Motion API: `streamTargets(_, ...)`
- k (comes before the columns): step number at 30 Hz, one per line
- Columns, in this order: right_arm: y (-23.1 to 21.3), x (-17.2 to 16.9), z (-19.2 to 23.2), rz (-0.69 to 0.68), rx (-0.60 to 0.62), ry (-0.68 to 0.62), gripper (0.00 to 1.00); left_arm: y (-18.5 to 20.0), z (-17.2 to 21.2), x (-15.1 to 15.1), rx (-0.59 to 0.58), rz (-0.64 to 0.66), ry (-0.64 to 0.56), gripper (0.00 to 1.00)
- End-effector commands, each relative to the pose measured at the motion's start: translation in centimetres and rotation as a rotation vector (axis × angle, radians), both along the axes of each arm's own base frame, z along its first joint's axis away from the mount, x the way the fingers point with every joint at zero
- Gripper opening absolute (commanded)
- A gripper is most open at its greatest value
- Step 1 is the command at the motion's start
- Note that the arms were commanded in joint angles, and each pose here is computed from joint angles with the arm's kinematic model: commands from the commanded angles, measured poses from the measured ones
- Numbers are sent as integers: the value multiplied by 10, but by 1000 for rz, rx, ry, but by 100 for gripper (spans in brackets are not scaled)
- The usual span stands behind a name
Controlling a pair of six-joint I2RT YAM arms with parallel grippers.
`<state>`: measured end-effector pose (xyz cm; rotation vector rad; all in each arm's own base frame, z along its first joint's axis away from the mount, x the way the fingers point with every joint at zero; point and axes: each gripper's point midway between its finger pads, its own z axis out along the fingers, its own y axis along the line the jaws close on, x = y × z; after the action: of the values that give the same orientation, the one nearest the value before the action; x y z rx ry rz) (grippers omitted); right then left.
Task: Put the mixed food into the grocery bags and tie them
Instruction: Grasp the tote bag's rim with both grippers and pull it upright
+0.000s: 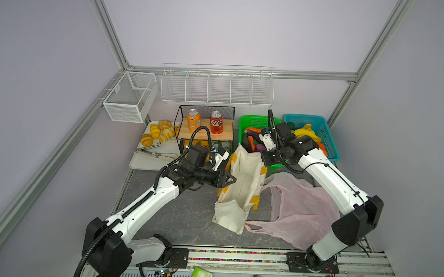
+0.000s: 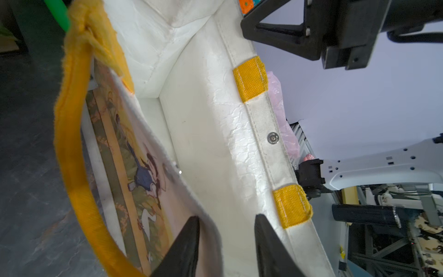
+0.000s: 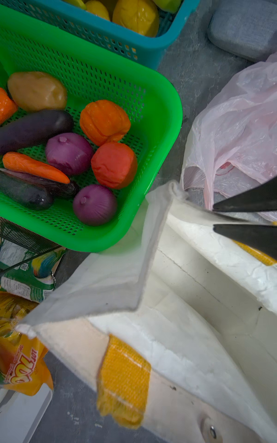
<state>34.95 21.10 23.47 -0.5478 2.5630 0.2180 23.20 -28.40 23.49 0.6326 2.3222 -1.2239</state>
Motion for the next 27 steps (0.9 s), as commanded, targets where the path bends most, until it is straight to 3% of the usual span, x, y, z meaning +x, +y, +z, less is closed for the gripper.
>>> streamTargets(1,-8,0,-1,-15,-33,3,26,-7,7,15,-43,67,-5,32)
streamTargets(6,-4,-12,3,-89,76,-4,63,-8,7,19,-69,104,-9,23)
streamTargets(9,-2,-23,2,-136,150,-16,80,-5,3,22,-50,123,-20,20)
streamTargets(14,13,-41,-24,-184,251,34,85,-3,-2,26,-28,142,-34,19)
streamTargets(16,22,-42,-31,-190,277,42,80,-1,-3,27,-18,155,-44,19)
streamTargets(19,31,-42,-39,-181,300,70,52,4,2,30,-6,172,-79,25)
streamTargets(22,20,-41,-47,-177,227,82,26,12,13,31,8,188,-129,44)
streamTargets(24,9,-43,-46,-168,178,79,18,22,22,32,20,212,-175,58)
streamTargets(27,-6,-45,-38,-154,142,77,11,48,42,40,23,294,-236,69)
